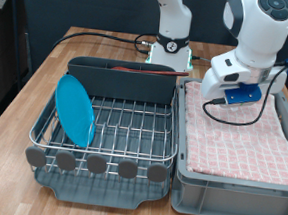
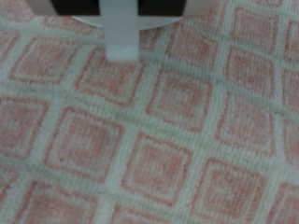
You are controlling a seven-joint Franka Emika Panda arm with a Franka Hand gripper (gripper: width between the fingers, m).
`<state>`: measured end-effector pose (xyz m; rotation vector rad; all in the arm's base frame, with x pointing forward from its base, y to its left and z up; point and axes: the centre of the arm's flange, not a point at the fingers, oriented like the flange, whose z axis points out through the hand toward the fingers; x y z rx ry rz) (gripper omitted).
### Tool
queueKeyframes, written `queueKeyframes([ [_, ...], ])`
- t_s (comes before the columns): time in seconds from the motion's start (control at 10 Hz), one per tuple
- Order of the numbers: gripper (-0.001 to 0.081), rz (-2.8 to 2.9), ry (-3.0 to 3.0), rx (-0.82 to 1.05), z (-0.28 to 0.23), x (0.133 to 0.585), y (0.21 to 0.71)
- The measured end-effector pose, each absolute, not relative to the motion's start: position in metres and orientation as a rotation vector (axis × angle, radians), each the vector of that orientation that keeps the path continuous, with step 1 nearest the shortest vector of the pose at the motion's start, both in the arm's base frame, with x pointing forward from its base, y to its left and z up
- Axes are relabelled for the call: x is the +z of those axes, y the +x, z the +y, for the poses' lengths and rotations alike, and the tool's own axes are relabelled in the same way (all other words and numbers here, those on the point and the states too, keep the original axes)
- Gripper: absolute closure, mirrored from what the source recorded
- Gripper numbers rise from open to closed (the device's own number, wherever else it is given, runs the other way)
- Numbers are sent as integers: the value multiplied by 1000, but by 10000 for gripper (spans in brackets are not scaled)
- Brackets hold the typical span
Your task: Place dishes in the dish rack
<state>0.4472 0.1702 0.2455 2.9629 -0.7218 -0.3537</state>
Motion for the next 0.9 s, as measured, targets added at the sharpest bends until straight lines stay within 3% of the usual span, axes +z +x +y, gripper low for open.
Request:
queueKeyframes([
  [0.9, 735, -712, 2931, -83, 124, 364, 490],
])
